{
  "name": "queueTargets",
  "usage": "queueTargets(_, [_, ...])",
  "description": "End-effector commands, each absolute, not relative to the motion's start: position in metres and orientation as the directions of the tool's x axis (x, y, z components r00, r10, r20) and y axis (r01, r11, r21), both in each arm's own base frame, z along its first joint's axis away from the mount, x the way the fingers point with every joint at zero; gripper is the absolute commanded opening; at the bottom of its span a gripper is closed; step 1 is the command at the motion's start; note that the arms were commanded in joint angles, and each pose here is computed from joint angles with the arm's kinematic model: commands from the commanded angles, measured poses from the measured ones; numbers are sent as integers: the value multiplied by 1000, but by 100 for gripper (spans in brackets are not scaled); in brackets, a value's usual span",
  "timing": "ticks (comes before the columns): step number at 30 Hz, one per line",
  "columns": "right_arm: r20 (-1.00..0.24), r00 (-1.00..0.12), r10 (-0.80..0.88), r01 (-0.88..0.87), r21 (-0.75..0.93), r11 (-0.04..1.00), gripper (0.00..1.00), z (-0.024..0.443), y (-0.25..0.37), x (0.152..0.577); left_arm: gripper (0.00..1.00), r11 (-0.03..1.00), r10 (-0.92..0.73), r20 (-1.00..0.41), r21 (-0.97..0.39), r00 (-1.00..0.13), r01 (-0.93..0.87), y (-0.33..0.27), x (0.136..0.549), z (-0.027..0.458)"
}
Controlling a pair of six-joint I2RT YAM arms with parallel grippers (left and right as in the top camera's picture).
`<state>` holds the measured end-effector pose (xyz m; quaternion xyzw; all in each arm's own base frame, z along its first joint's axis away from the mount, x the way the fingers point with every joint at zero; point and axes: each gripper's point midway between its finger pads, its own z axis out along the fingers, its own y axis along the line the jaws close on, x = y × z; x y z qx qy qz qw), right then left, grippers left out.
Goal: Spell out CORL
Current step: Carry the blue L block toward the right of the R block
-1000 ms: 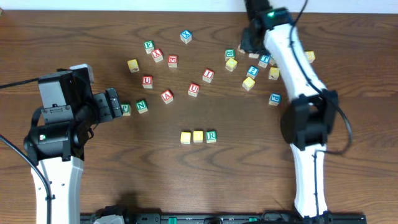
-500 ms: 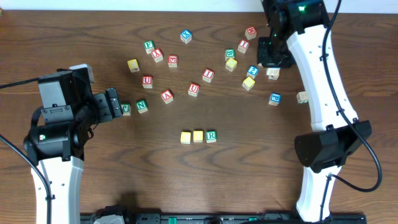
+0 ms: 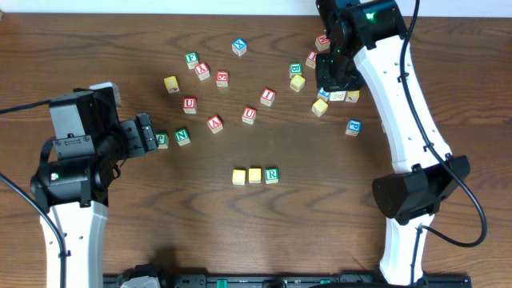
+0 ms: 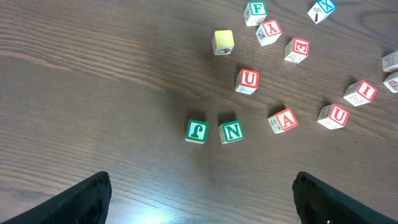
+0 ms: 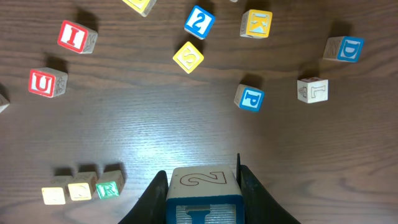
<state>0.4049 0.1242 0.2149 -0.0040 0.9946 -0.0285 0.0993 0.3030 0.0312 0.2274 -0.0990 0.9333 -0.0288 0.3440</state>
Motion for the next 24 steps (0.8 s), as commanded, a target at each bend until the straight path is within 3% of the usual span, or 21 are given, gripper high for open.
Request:
queueTargets(1, [-201, -979, -39, -32, -38, 999, 1, 218, 124, 405, 92, 980, -199, -655, -127, -729, -154, 31, 304, 237])
queueTargets(9, [-262, -964, -43, -55, 40, 998, 2, 225, 142, 414, 92, 980, -199, -655, -127, -729, -154, 31, 304, 237])
queueTargets(14, [-356, -934, -42, -77, 85, 993, 11, 229, 148, 408, 92, 980, -199, -655, -127, -729, -154, 31, 304, 237])
queueTargets(17, [-366, -931, -14, -59, 112, 992, 13, 214, 142, 384, 92, 980, -199, -655, -127, -729, -154, 31, 304, 237])
queueTargets(24, [-252, -965, 75, 49, 109, 993, 12, 137, 126, 327, 92, 980, -199, -655, -127, -729, -154, 31, 304, 237])
